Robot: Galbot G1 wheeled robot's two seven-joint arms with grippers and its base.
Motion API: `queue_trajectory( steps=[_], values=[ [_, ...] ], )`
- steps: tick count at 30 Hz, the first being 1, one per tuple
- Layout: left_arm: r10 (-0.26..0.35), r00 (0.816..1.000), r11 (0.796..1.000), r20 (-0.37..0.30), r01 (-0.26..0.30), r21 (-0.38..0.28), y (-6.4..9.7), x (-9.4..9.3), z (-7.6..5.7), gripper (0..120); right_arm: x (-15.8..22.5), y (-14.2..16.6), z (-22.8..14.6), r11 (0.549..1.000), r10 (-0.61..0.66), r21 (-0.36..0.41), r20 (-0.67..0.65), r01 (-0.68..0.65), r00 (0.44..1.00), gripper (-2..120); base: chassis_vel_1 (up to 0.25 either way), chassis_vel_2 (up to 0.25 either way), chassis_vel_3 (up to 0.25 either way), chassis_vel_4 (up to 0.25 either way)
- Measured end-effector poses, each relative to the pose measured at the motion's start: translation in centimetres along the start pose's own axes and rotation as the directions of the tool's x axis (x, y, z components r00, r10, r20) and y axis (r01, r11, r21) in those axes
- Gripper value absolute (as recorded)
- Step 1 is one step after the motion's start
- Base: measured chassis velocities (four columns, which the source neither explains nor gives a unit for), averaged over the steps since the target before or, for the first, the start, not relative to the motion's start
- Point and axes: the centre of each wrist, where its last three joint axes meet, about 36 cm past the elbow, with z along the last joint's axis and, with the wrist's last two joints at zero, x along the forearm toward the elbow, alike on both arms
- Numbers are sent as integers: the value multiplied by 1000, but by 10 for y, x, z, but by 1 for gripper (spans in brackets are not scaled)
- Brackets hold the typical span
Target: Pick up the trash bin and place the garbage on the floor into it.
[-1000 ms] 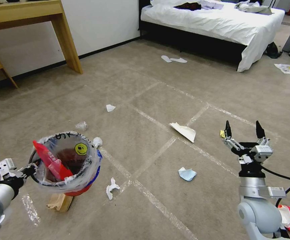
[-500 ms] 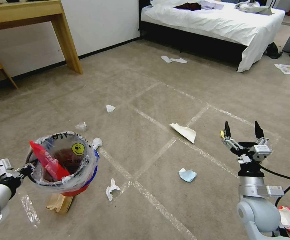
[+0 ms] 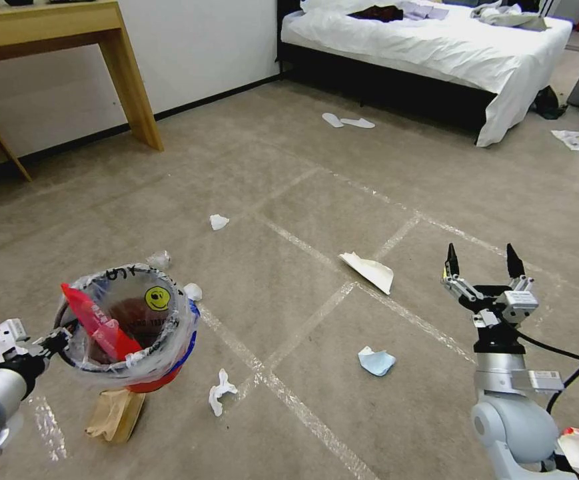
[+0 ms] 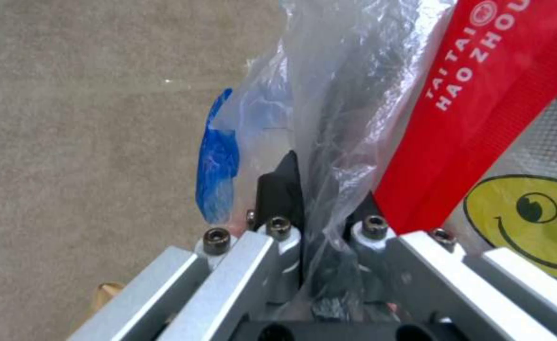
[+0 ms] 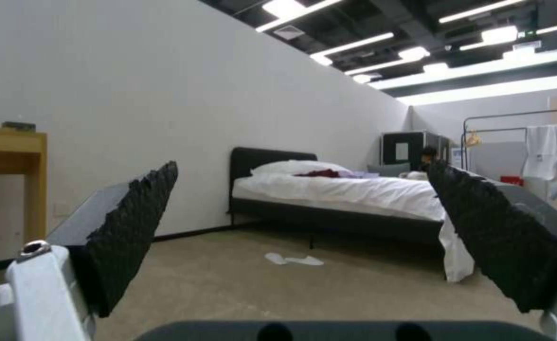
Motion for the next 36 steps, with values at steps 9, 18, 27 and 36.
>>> queue_trajectory(
  steps=[9, 18, 27, 36],
  values=[
    [-3, 1000, 1000, -4, 3, 4, 1, -4, 1, 3, 0, 2, 6, 997, 75, 11, -106, -74, 992, 100, -11, 11, 8, -8],
    [-6, 1000, 1000, -7, 6, 4, 3, -7, 2, 3, 1, 21, 28, 921, 332, 97, -699, -376, 633, 100, 0, 0, 0, 0],
    [-11, 1000, 1000, -3, 12, 4, 4, -7, 4, 3, -14, 47, 62, 875, 201, 36, -934, -483, 294, 100, 0, 0, 0, 0],
    [-26, 1000, 1000, -4, 26, 7, 5, -4, 9, 3, -8, 82, 158, 865, 186, 134, -981, -483, 61, 100, 0, 0, 0, 0]
  ],
)
